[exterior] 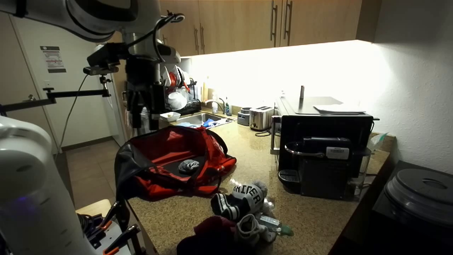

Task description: Pick up the grey object from the bag and put it on the countertop.

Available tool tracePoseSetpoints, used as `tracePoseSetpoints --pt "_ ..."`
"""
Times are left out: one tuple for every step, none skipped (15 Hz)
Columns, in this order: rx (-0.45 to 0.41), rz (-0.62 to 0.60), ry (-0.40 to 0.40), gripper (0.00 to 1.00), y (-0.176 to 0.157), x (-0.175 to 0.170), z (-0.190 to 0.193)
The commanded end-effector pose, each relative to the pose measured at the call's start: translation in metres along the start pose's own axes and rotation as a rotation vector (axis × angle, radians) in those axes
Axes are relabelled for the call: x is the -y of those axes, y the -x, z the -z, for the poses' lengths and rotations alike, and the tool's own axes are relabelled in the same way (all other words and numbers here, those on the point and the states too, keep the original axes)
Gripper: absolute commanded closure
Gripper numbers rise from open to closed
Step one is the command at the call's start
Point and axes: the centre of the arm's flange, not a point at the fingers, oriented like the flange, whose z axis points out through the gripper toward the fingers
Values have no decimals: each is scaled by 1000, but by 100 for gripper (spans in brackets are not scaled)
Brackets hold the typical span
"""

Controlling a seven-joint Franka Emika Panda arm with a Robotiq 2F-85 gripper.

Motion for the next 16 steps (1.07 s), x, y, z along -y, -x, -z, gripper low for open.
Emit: tracePoseSetpoints --pt "0 0 0 0 0 0 0" --pt "0 0 0 0 0 0 0" --pt "0 0 0 0 0 0 0" --pt "0 0 0 0 0 0 0" --pt "0 0 0 0 0 0 0" --pt "0 0 0 0 0 0 0" --pt "0 0 0 0 0 0 0" --pt "0 2 3 0 -3 0 0" --pt "-1 6 2 0 -6 2 -1" --pt "-7 14 3 0 -11 6 -1" --pt "-16 17 7 0 -17 9 -1" --pt "-24 29 3 0 -24 13 -1" --pt "-35 38 3 0 -30 17 0" --pt "-47 52 -2 0 -38 22 1" --pt "-57 66 -4 0 -44 27 1" --pt "-66 81 -7 0 -51 33 2"
